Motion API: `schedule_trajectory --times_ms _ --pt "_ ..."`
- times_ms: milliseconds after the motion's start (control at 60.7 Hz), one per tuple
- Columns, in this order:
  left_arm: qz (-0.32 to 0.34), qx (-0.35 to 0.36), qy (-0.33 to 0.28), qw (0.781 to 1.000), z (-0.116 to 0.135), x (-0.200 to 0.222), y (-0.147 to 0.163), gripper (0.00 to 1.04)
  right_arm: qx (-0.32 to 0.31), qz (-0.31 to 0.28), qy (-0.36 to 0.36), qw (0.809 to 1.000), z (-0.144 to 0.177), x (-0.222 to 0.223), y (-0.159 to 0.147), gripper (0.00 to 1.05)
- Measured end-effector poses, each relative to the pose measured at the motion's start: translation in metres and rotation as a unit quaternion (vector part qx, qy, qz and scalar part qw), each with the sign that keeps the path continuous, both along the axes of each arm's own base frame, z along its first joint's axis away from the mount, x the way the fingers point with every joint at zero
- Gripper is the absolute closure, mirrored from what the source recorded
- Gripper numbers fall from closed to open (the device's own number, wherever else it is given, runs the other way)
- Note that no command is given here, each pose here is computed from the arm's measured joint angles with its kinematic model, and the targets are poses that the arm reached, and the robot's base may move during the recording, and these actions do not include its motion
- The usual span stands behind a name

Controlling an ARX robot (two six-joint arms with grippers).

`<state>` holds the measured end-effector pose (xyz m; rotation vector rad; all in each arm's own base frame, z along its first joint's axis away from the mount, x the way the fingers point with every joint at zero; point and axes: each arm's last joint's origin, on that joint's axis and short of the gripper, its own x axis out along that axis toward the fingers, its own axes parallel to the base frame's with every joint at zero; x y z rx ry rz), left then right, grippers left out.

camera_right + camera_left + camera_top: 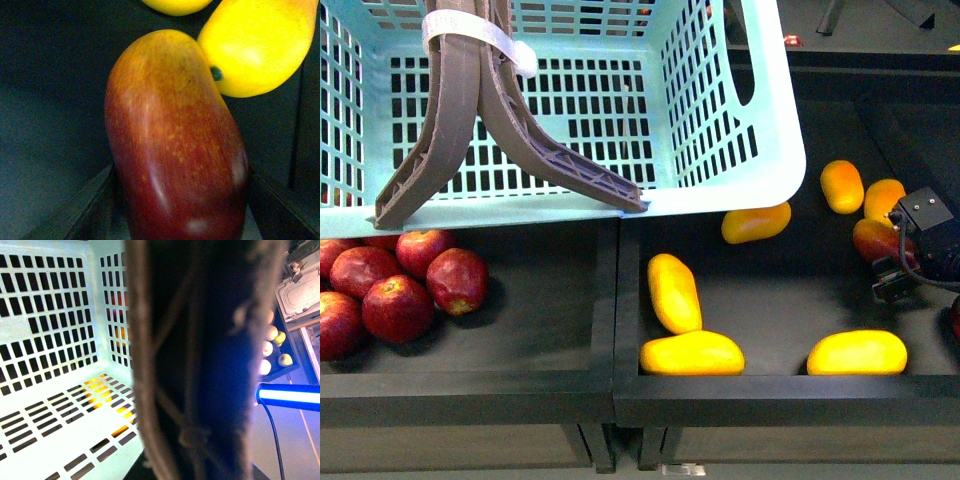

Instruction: Pick mango and avocado into basket

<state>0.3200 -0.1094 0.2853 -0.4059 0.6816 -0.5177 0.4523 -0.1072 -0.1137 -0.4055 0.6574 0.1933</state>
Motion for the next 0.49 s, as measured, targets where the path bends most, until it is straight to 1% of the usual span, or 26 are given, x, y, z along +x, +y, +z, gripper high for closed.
schedule_trajectory --times_ms 66,132,247,494 --pt "0.000 0.000 0.000 1.000 0.0000 0.0000 0.0000 0.99 0.000 0.000 -0.001 1.000 -0.0001 0.0000 0.0000 0.39" --pt "0.000 0.000 0.000 1.000 0.0001 0.0000 0.0000 0.99 0.000 0.000 -0.001 1.000 -0.0001 0.0000 0.0000 0.42" --pt "0.000 0.000 0.000 1.000 0.0001 0.0000 0.0000 0.99 0.000 -0.001 -0.003 1.000 -0.0011 -0.0002 -0.0001 0.44" --pt "0.000 0.000 0.000 1.000 0.0001 0.0000 0.0000 0.99 0.006 -0.007 -0.011 1.000 -0.0006 0.0001 -0.0011 0.44"
